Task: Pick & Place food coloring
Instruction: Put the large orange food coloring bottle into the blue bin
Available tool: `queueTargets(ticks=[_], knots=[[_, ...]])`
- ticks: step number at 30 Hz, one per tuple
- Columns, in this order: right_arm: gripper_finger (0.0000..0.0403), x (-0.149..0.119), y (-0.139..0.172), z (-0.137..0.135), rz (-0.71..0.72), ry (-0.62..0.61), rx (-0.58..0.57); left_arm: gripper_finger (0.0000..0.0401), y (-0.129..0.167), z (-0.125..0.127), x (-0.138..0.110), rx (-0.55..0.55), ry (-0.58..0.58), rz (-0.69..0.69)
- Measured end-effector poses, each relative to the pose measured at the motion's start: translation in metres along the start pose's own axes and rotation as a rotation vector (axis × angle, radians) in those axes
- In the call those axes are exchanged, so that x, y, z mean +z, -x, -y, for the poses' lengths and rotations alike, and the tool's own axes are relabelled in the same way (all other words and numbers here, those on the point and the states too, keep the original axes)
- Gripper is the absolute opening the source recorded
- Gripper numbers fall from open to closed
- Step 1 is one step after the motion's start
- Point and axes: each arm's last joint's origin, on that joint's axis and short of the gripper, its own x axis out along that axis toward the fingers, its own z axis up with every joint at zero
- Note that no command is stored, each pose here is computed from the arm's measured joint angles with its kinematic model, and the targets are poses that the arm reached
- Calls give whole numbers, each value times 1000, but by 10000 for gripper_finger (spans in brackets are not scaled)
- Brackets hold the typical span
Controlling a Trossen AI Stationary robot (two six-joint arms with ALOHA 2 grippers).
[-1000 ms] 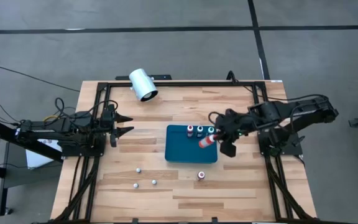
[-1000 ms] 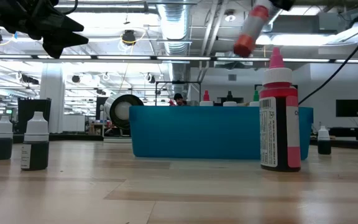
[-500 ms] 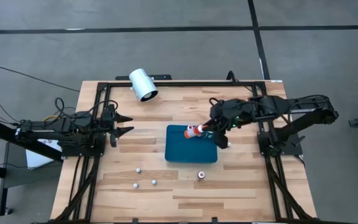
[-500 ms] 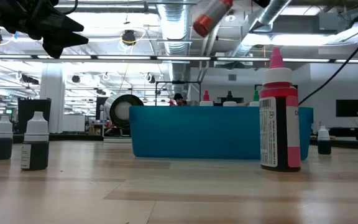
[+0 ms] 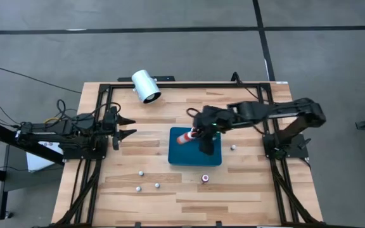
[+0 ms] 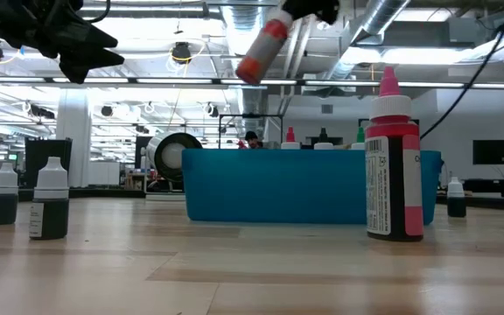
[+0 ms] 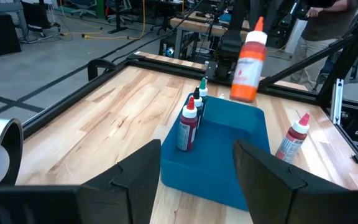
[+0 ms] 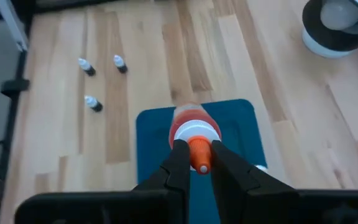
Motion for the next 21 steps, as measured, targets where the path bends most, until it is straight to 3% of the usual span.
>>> queueTargets(ticks=[9,21], knots=[[39,33,-36,12,-192,88,-52,193,0,0,-1,-11,-2,-10],[40,34,-72,44,-380,78,-106,193,0,0,-2,-17,-17,-21]])
